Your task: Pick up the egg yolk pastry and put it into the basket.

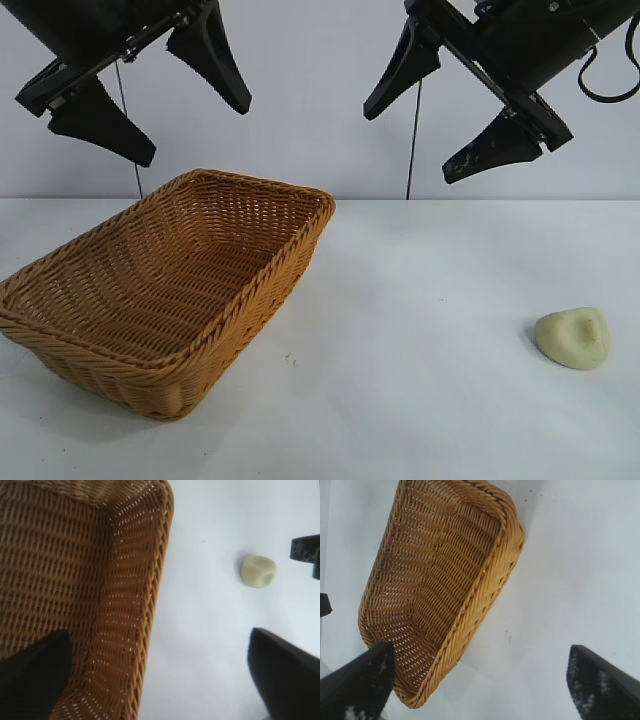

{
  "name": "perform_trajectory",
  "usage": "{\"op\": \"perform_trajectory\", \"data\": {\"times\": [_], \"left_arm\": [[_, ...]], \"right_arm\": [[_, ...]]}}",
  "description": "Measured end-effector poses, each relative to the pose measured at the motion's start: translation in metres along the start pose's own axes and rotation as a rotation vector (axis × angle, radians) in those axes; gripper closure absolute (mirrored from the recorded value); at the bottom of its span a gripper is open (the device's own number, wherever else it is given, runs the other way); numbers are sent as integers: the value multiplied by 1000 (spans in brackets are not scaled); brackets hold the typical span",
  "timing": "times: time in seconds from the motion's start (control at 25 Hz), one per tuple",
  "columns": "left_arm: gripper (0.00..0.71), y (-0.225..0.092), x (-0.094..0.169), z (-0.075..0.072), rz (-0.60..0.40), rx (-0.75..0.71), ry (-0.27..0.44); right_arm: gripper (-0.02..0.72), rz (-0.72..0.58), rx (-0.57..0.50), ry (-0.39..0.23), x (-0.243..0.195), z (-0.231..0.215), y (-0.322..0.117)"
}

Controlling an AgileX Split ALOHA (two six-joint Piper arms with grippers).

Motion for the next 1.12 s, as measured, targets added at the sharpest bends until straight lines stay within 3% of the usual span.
{"op": "perform_trajectory", "data": {"times": [0.28,0.56,0.72,0.96,1.12], "left_arm": [[30,-5,0,1,27,4,7],[30,-17,18,15,69,8,120],[30,-41,28,21,92,47,158],[30,-90,33,33,93,240,197],[30,-103,28,41,62,432,220]], "right_arm": [[39,0,0,0,0,0,0],[39,0,0,0,0,0,0],[39,-4,0,-1,0,0,1],[39,-27,0,-5,0,-1,5],[39,-33,0,-6,0,-1,6]]}}
Point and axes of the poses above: a point on each arm's last joint axis where the gripper is mounted, x pointing back along that axis away from the gripper, z along the wrist's bending axis when the last joint is at zero, y = z × x, the point moved 8 cm from there along -x, pointing out along that axis toward the gripper, and after that the axes turned 7 degrees about -x, right-handed, at the moved point
